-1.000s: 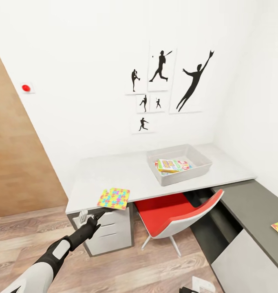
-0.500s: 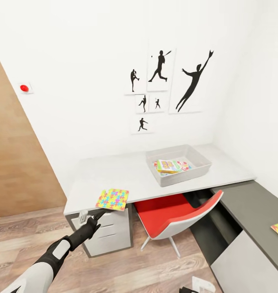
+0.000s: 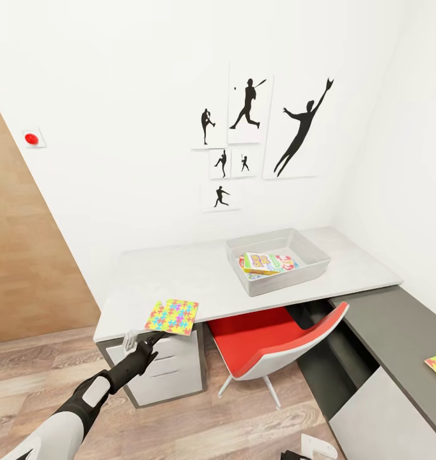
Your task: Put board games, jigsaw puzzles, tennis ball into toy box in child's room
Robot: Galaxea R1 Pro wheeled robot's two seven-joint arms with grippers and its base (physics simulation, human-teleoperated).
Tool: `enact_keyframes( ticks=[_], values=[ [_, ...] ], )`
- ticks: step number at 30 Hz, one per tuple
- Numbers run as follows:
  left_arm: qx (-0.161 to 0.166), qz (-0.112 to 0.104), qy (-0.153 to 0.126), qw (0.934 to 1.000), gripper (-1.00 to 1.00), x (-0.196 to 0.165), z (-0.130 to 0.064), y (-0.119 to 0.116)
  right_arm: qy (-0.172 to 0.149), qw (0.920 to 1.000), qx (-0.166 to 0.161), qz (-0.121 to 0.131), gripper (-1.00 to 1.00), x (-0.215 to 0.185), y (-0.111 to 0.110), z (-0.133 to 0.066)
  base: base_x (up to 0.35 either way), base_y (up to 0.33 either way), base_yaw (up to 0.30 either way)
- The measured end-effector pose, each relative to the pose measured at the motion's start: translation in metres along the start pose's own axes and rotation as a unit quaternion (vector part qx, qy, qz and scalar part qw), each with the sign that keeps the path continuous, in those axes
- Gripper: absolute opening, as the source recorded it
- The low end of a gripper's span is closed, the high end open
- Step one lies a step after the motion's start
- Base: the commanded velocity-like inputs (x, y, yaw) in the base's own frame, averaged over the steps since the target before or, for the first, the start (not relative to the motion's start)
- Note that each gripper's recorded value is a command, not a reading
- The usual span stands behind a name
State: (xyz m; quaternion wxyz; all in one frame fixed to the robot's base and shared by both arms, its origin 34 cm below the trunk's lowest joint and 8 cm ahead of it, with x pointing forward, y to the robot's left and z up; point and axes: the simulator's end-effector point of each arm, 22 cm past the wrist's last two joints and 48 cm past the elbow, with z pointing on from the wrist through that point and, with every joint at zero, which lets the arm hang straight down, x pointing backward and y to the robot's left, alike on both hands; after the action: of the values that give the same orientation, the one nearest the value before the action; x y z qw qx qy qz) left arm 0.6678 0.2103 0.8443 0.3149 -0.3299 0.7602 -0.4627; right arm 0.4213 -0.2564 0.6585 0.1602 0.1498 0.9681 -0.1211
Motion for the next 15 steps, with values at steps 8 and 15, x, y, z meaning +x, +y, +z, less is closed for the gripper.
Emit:
enact_keyframes(
  ticks=[8,15],
  values=[
    [0.000,0.000,0.000,1.0000,1.00,0.0000,0.0000,0.0000,0.000,1.0000,0.000,0.000,1.00,0.0001,0.0002,-0.0001,0.000,0.000,0.000],
    [0.000,0.000,0.000,1.0000,1.00,-0.0001,-0.0003,-0.0003,0.000,1.0000,0.000,0.000,1.00,0.0001,0.0002,-0.0003,0.141,0.056,0.000]
  ],
)
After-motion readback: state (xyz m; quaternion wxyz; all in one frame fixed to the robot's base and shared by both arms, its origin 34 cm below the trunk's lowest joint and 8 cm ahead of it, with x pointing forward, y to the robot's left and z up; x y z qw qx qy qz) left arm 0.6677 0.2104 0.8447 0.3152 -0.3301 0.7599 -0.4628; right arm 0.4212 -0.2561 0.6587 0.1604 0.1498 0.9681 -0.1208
